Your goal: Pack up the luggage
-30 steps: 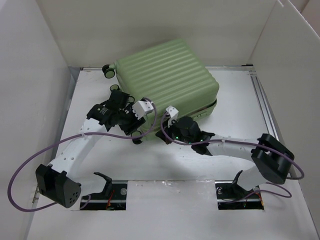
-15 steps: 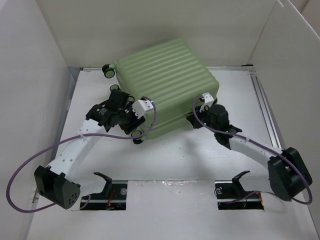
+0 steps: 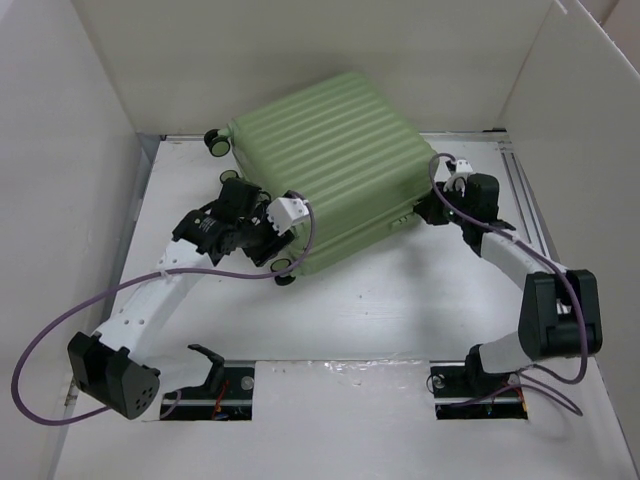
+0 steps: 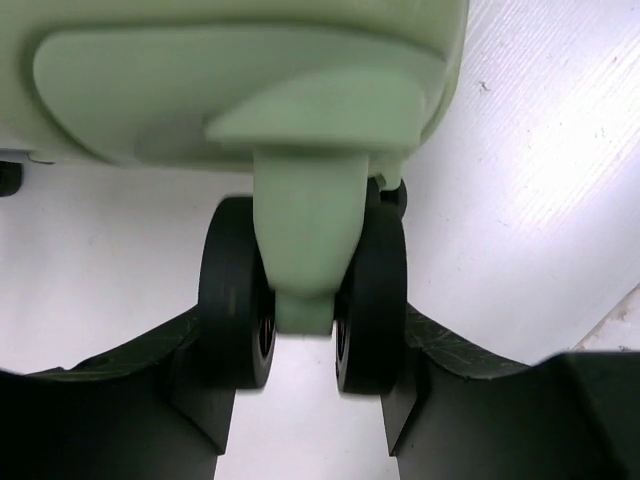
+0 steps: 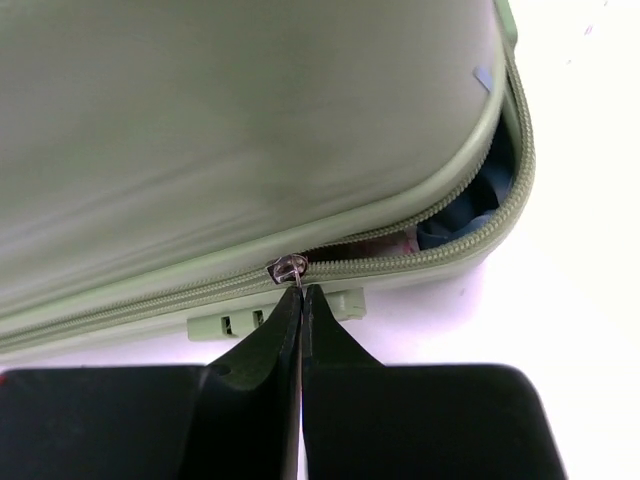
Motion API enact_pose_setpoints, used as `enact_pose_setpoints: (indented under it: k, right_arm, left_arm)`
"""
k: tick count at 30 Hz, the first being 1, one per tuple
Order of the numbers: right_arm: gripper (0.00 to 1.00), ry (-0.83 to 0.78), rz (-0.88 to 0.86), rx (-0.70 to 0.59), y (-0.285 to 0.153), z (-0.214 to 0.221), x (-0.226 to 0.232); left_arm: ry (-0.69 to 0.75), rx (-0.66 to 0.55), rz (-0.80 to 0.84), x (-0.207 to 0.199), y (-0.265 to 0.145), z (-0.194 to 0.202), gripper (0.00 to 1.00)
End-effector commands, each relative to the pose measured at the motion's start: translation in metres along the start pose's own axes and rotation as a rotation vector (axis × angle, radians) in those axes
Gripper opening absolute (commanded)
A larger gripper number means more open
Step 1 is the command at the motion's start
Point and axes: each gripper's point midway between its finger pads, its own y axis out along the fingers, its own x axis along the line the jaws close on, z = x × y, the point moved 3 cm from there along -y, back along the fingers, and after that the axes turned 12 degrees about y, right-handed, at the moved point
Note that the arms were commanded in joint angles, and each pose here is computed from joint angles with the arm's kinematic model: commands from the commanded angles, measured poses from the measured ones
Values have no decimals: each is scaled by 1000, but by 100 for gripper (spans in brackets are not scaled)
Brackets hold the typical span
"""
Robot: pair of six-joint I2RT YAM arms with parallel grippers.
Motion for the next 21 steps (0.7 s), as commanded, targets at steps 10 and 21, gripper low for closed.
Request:
enact_pose_setpoints:
  k: [10,21]
  right_arm:
    - [0,-60,363,-255,-14,-103,-118]
    - [0,-124,670,-206,-36,-116,-150]
  left_arm:
    - [-33,40,-226,34,-34,7,0]
    - [-33,22,-170,36,-20,-3,0]
